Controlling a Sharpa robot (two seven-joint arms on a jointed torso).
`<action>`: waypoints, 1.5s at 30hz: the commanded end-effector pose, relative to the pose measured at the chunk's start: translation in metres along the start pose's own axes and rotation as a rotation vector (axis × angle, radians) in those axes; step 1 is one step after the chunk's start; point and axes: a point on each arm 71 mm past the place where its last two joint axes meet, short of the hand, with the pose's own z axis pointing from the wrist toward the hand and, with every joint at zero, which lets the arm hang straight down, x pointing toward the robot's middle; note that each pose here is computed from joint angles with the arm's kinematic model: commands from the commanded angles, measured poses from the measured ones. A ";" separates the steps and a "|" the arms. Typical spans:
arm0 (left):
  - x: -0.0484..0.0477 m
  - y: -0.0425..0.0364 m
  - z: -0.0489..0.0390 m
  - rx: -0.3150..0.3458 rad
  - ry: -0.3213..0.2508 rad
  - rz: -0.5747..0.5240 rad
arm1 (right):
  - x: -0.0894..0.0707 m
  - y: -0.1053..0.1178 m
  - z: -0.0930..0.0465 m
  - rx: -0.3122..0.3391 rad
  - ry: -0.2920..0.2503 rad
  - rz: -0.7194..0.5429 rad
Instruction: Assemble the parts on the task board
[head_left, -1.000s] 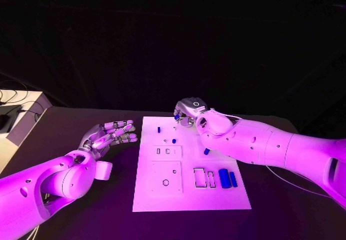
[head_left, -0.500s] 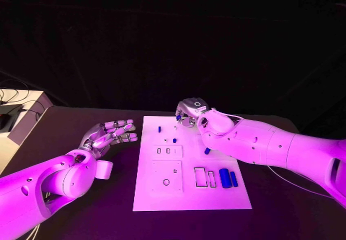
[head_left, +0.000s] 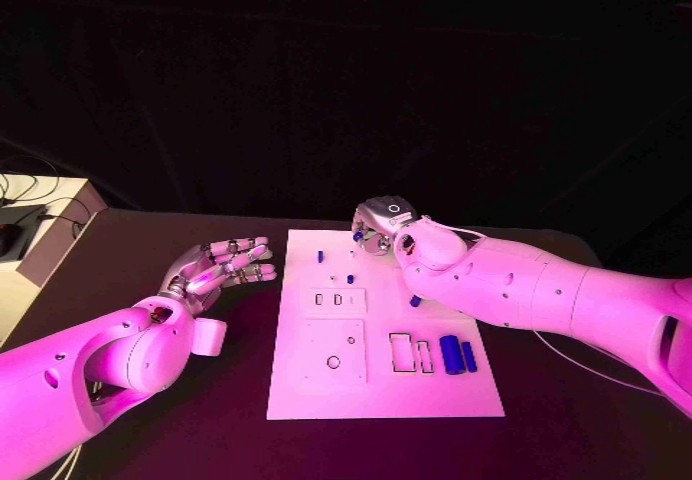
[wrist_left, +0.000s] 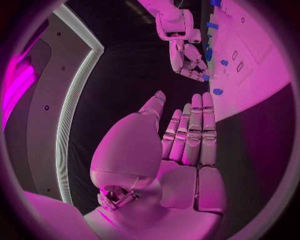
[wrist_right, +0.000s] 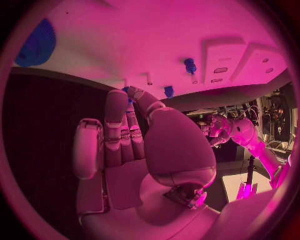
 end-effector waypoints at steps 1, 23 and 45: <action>0.0024 -0.0010 0.0004 0.009 0.020 -0.003 | 0.000 0.002 0.000 -0.010 0.007 -0.013; 0.0028 -0.0003 0.0017 0.008 0.020 -0.004 | 0.003 0.003 0.003 -0.011 0.020 -0.013; 0.0028 -0.0001 0.0021 0.007 0.018 -0.003 | 0.005 0.006 0.005 -0.016 0.027 -0.007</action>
